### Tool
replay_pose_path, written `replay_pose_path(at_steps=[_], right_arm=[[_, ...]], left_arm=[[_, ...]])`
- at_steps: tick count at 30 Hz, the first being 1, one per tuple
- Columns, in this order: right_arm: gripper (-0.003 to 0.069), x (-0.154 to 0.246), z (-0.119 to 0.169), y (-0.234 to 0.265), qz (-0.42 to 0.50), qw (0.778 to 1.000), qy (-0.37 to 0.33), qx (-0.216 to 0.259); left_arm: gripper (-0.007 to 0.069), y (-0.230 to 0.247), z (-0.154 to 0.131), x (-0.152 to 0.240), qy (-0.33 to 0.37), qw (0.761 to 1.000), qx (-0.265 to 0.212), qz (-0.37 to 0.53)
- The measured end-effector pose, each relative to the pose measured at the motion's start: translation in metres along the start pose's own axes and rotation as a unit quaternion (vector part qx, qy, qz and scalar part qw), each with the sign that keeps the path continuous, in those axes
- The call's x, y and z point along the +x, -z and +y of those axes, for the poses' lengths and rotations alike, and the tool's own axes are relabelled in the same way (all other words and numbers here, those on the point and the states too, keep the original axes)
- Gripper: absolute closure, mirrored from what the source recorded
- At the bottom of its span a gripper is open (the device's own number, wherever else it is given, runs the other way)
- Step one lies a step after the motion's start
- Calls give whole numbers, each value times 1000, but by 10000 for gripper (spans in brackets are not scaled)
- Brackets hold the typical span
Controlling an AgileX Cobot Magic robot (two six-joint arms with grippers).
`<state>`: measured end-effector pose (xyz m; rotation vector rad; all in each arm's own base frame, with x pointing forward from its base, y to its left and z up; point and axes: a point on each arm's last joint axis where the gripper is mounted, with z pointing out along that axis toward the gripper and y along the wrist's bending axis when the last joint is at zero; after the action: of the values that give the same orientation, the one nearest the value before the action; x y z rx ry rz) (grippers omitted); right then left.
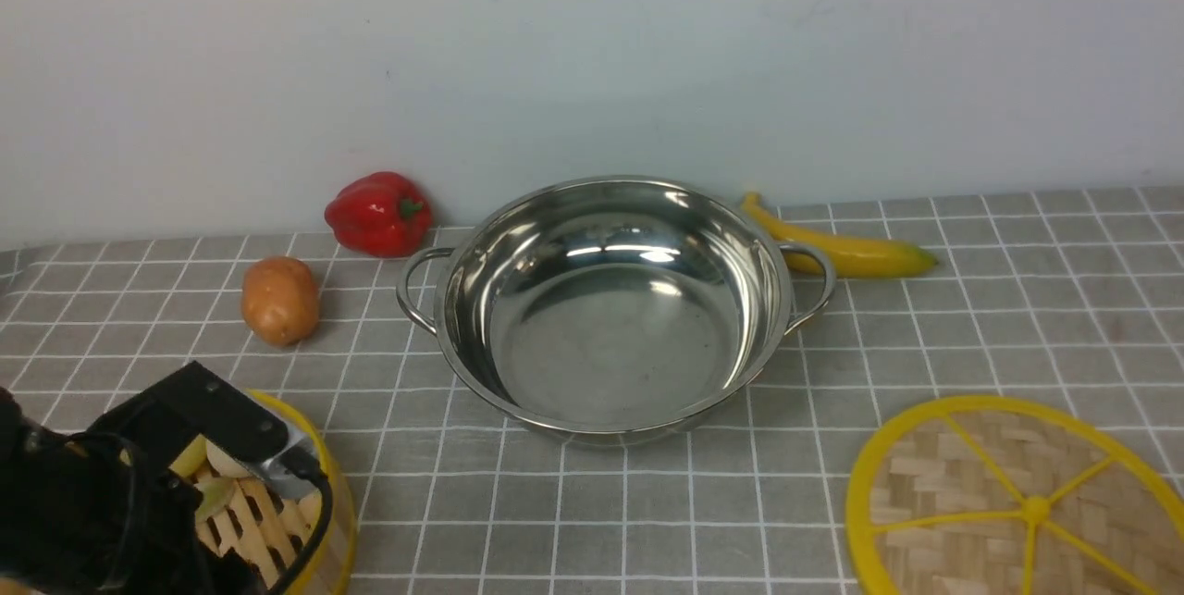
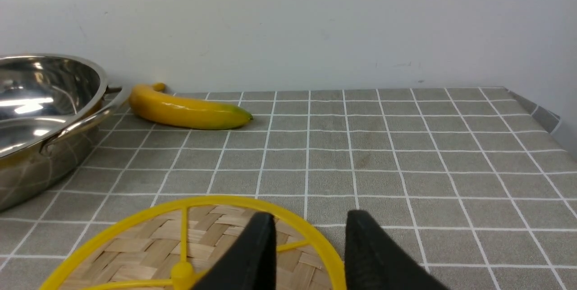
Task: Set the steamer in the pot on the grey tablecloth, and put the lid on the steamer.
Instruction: 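Grasp the rim of the steamer basket holding the buns with the left gripper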
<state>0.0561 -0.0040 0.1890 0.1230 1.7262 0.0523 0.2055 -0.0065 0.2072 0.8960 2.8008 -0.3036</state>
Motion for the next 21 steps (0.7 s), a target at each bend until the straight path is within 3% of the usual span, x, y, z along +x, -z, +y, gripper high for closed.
replay_pose_path(at_steps=[21], right_arm=[[417, 0, 0, 0, 0, 1000, 0, 0]], left_arm=[[151, -40, 18, -4, 24, 998, 36, 50]])
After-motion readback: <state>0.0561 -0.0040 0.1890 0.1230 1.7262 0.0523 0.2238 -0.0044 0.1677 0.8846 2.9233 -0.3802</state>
